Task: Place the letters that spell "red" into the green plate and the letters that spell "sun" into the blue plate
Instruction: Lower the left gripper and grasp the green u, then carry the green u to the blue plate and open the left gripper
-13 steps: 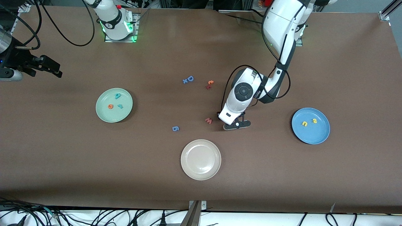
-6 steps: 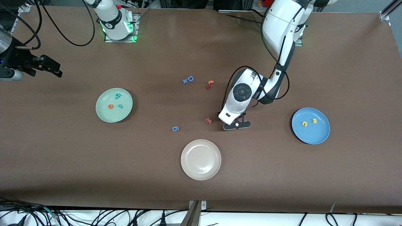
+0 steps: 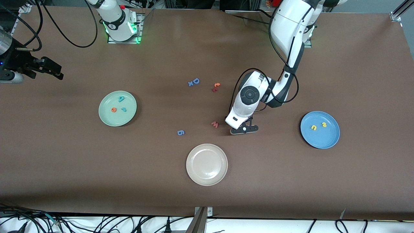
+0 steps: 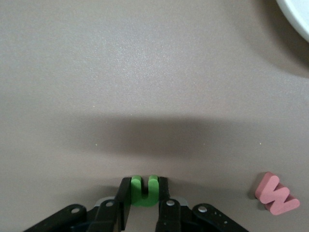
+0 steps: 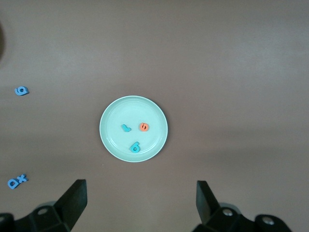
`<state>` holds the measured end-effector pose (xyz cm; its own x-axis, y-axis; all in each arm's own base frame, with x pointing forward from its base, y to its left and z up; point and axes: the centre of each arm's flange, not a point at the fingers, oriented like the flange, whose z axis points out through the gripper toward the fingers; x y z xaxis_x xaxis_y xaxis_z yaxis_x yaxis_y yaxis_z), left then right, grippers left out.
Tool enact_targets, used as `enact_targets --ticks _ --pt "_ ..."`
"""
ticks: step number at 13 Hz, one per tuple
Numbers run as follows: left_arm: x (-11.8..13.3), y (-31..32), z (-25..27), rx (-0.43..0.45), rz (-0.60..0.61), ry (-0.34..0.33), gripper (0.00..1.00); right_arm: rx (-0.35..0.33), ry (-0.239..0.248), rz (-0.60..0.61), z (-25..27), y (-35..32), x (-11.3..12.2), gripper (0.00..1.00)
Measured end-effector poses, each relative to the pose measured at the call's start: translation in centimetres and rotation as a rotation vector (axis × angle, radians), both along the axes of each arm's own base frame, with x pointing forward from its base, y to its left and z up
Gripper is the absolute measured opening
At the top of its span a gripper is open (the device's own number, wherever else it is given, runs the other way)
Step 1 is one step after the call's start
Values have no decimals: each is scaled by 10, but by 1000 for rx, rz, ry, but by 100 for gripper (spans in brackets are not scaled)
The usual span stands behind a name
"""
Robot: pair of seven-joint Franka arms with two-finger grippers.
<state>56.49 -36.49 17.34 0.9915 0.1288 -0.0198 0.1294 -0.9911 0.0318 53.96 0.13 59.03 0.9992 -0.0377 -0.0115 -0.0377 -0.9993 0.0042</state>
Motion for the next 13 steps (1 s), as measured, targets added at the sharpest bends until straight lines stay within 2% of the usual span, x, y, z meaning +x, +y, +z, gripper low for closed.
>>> enact_targets --ticks 3,8,10,13 --pt "19 28 7 26 -104 -21 26 -2 -6 0 2 0 1 100" --pt "55 144 63 33 -292 43 26 -10 -14 1 3 -1 9 100" --pt "58 205 84 14 -359 64 26 -11 -18 2 5 0 12 100" --pt "50 282 83 -12 -465 94 26 -12 -20 3 5 0 15 100"
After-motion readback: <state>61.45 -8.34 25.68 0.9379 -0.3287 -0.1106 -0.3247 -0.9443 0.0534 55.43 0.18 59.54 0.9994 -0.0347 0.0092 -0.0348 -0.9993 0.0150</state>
